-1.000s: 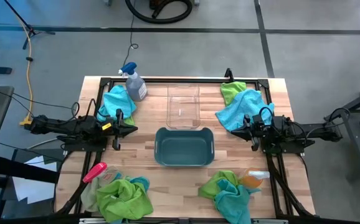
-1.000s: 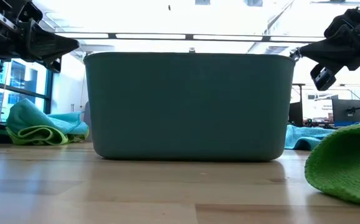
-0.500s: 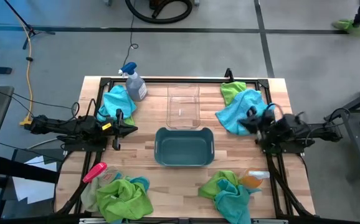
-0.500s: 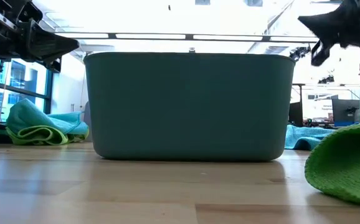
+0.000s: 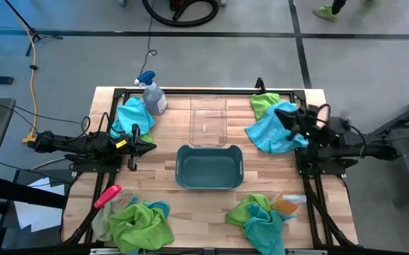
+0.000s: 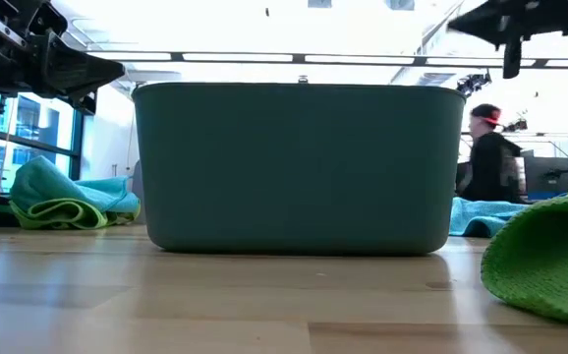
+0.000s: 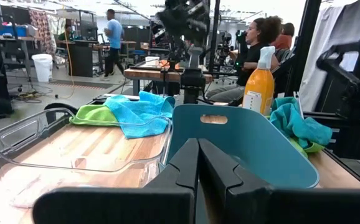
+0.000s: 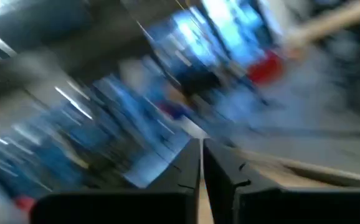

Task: Sort microfiber towel by color & place in baskets
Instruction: Put the blue microfiber towel into the transparent bin

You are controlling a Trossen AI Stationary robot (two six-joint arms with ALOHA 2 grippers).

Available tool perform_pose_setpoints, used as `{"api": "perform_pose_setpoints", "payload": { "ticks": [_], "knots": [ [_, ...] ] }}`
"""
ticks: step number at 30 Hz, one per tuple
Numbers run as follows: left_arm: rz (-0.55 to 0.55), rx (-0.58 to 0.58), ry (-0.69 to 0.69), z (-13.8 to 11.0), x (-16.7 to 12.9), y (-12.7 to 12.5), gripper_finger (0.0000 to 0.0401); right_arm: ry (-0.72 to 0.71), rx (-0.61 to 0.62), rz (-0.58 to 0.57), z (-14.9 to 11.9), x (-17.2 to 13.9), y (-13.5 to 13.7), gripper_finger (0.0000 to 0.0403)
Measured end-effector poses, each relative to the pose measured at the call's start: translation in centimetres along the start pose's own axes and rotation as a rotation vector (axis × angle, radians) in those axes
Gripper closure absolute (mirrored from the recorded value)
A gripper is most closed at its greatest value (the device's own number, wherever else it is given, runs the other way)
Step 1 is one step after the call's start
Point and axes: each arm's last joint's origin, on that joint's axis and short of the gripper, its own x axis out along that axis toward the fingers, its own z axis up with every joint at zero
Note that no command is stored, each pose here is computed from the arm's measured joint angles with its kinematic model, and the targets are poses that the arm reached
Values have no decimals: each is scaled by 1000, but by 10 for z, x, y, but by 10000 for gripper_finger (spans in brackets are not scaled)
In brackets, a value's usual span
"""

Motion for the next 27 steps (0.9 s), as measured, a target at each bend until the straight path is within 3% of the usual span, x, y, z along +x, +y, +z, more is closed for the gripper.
{"api": "perform_pose_setpoints", "payload": {
  "ticks": [2,7,11,14,19,27],
  "knots": [
    [0,0,1,0,0,0,401,116,-80,-117,5,13,2,342],
    [0,0,0,0,0,0,401,356,-142,-309,8,50,-4,234],
    [0,0,1,0,0,0,401,533,-105,-515,-1,75,-25,147],
    [0,0,0,0,0,0,401,653,-24,-700,-10,87,-45,105],
    [0,0,1,0,0,0,401,732,155,-936,-29,98,-70,89],
    [0,0,1,0,0,0,401,746,345,-1138,-61,112,-90,89]
  ]
}}
